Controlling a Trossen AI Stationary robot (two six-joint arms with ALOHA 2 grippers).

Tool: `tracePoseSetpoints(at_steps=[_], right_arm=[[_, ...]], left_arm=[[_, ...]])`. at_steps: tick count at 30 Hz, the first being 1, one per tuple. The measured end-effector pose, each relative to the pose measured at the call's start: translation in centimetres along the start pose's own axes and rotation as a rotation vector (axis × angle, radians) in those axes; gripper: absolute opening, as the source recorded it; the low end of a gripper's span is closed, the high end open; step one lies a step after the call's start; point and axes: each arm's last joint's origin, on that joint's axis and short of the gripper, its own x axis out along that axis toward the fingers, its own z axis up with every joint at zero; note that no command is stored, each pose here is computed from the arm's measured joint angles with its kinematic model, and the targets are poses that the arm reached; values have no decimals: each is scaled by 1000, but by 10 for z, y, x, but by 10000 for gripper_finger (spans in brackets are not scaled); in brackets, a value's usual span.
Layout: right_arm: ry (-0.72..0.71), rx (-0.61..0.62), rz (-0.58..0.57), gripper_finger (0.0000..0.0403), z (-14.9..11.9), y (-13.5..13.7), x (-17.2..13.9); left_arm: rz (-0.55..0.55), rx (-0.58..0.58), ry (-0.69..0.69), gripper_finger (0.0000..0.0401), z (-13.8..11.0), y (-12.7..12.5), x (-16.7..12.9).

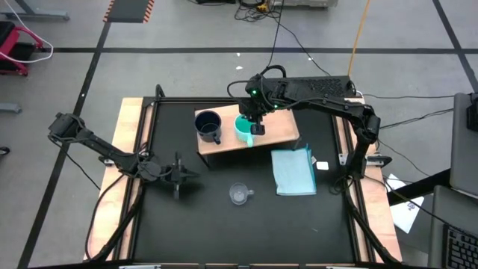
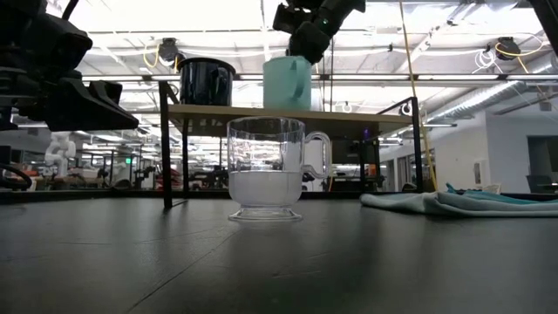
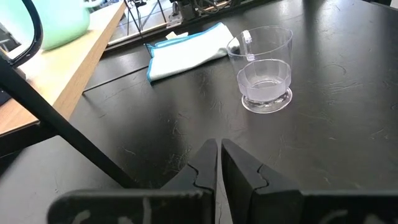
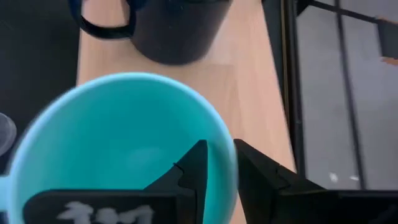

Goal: Stack small to large cups/mugs on shelf
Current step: Put the light blue mug on the shelf, then put the transparent mug on the shelf

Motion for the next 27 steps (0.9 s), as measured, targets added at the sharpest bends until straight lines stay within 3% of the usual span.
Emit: tracePoseSetpoints(at_steps=[16,27], right_arm=[[-49,-13,-19,69,7,5,-13],[-170,13,-73,68,12,10,-73]], left_arm=[[-1,-18,0,26,0,0,0],[-1,-23,0,26,0,0,0]])
